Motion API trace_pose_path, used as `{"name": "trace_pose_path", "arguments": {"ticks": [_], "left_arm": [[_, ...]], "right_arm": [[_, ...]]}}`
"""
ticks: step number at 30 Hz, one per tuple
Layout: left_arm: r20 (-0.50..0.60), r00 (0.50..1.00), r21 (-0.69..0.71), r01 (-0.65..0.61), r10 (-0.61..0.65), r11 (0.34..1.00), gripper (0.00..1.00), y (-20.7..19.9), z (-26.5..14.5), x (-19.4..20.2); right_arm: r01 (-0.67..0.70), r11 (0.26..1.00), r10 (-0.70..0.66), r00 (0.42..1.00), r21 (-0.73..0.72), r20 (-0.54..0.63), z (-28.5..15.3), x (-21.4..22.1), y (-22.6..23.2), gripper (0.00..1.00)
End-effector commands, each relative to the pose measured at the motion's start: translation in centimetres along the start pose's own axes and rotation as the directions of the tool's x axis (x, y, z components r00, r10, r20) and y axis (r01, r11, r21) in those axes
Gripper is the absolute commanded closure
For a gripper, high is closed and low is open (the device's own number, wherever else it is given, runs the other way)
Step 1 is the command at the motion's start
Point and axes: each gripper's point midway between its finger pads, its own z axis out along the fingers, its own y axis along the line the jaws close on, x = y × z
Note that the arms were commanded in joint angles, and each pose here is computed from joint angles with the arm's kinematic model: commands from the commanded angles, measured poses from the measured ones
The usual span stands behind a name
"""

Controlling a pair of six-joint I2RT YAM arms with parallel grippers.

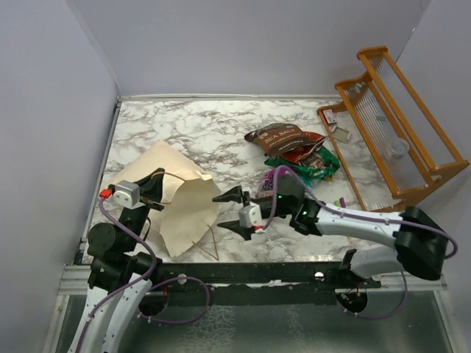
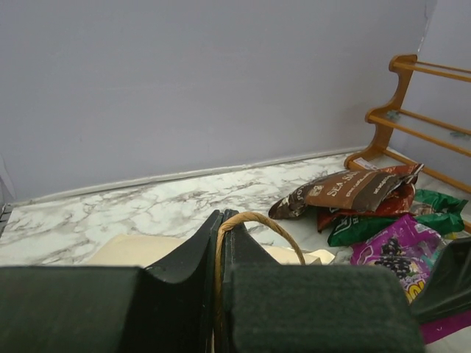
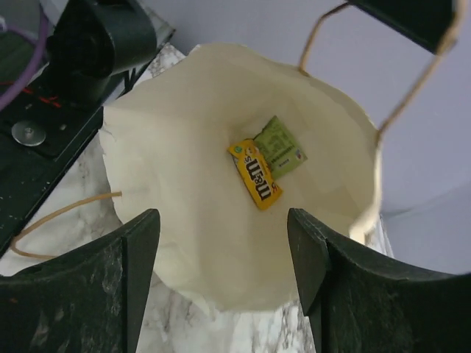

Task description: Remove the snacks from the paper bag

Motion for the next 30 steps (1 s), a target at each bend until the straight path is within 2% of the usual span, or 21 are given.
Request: {"name": "trace_pose_path", "arguments": {"ticks": [1,7,16,23,26,30], "left_arm": [[0.052,0.999,-0.016,-0.003,0.004,1.0,1.0,0.2,-0.7,-2.0],[0.059,0.998,0.003,-0.009,0.009,1.0,1.0,-0.1,-0.9,-2.6],[0.055,0.998,0.019,-0.017,0.016,1.0,1.0,-0.4,-0.9,-2.9],[0.076,0.997,0.031,0.007,-0.01,0.999,1.0,-0.7,-0.3,-3.5],[0.083,0.995,0.0,0.054,-0.053,0.999,1.0,-0.2,0.4,-3.4],[0.072,0.993,-0.024,0.096,-0.095,0.995,1.0,0.1,1.9,-2.9]], "right_arm": [[0.244,0.957,-0.239,0.97,-0.159,0.049,5.3,1.5,2.1,0.32],[0.32,0.938,-0.33,0.942,-0.135,-0.058,12.0,6.4,1.6,0.36],[0.263,0.96,-0.274,0.955,-0.099,-0.113,18.2,12.1,0.8,0.38],[0.115,0.992,-0.121,0.98,-0.047,-0.159,19.8,14.2,0.7,0.41],[0.011,1.0,-0.011,0.978,-0.002,-0.21,19.1,15.3,1.1,0.41],[-0.167,0.982,0.182,0.958,0.085,-0.223,17.2,14.9,1.8,0.4]]}}
